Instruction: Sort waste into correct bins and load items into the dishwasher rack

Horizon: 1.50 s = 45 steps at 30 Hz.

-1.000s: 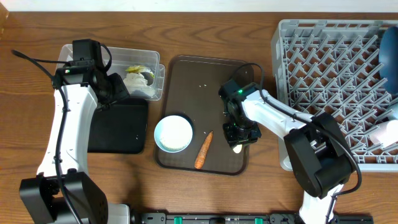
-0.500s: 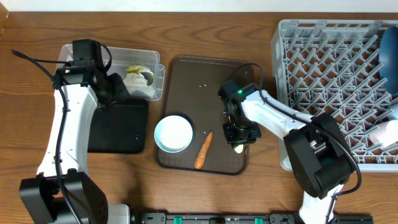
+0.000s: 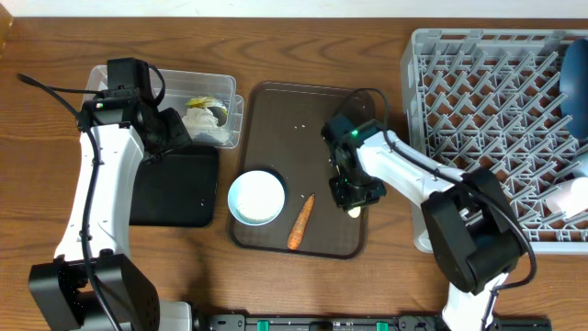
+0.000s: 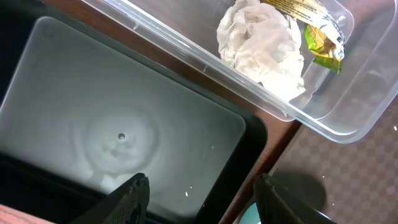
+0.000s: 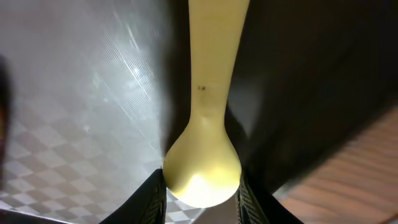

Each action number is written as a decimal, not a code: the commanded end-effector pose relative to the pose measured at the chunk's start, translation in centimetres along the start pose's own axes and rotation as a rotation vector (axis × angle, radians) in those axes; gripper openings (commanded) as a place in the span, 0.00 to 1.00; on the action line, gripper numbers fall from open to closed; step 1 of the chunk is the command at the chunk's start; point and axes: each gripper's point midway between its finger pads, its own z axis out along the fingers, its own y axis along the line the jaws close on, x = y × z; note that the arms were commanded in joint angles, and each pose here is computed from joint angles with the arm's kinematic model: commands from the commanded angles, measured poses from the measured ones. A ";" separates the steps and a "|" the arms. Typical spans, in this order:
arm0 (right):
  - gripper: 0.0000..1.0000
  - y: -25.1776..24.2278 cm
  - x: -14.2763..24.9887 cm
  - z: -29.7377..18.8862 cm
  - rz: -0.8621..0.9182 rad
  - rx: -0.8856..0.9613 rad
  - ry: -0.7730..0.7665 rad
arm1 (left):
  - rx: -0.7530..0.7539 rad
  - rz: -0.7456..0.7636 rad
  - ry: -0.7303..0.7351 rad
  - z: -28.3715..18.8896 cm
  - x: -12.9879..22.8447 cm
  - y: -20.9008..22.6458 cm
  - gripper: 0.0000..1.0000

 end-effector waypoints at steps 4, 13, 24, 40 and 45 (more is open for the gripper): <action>0.32 -1.6 -3.5 -6.9 -0.003 0.064 -0.249 | 0.003 -0.006 -0.026 -0.9 -0.4 0.0 0.57; 0.31 -7.0 -4.2 -12.6 0.123 0.042 -0.405 | 0.003 -0.006 -0.026 -0.9 -0.4 0.0 0.57; 0.31 -15.9 -3.2 -17.1 0.317 0.017 -0.540 | 0.005 -0.006 -0.031 -0.9 -0.5 0.0 0.57; 0.52 -6.7 -6.0 -16.9 -0.030 -0.168 -0.581 | 0.006 -0.006 -0.034 -0.9 -0.6 0.0 0.57; 0.52 -3.8 -6.3 -12.9 0.037 -0.207 -0.446 | 0.006 -0.006 -0.034 -0.9 -0.6 0.0 0.57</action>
